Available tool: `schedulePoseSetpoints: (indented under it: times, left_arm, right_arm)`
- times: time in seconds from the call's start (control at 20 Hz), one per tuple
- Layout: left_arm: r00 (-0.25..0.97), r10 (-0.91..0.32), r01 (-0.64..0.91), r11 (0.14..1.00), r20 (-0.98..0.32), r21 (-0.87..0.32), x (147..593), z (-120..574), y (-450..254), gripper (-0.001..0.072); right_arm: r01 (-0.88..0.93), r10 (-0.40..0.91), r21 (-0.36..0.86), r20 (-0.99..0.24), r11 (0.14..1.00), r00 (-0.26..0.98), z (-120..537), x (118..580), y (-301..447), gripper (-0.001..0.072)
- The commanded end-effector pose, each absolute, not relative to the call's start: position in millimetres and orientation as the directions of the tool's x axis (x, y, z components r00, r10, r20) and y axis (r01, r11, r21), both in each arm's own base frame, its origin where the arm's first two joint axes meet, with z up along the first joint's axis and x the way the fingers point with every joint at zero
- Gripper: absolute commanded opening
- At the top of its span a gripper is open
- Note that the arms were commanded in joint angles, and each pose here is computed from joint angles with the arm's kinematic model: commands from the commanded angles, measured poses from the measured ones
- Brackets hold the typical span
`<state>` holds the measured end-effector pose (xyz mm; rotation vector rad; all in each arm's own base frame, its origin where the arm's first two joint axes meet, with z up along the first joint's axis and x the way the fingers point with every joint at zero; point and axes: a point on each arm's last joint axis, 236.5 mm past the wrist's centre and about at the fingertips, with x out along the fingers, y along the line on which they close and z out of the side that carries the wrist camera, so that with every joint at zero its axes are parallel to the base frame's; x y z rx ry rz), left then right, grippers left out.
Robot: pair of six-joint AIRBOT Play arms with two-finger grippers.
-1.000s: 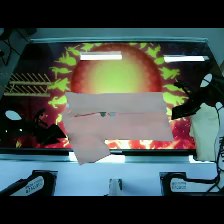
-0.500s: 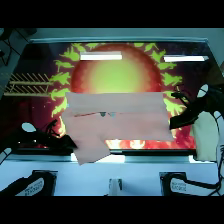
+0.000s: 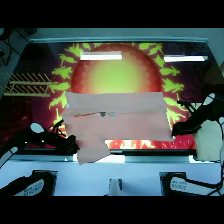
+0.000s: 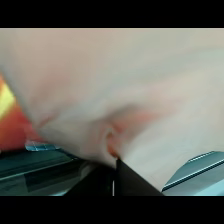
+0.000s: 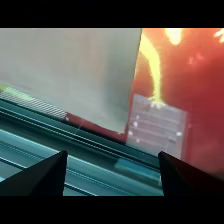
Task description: Fold the shirts.
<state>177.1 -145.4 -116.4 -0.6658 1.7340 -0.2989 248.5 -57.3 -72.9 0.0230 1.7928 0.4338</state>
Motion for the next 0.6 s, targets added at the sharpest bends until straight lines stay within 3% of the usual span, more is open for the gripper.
schedulePoseSetpoints:
  times: [0.0, 0.35, 0.55]
  left_arm:
    - [-0.133, -0.571, -0.256, 0.81, -0.81, -0.528, 179, -117, -145, 0.0036]
    - [-0.079, -0.574, -0.22, 0.807, -0.815, -0.547, 186, -104, -146, 0.0035]
    - [-0.045, -0.575, -0.198, 0.806, -0.817, -0.557, 190, -96, -146, 0.0036]
  right_arm:
    - [-0.175, 0.288, 0.332, -0.928, 0.927, -0.235, -87, 248, -52, 0.0591]
    - [-0.122, 0.356, 0.391, -0.904, 0.912, -0.235, -112, 246, -35, 0.0589]
    - [-0.083, 0.439, 0.458, -0.88, 0.885, -0.182, -111, 260, -15, 0.0531]
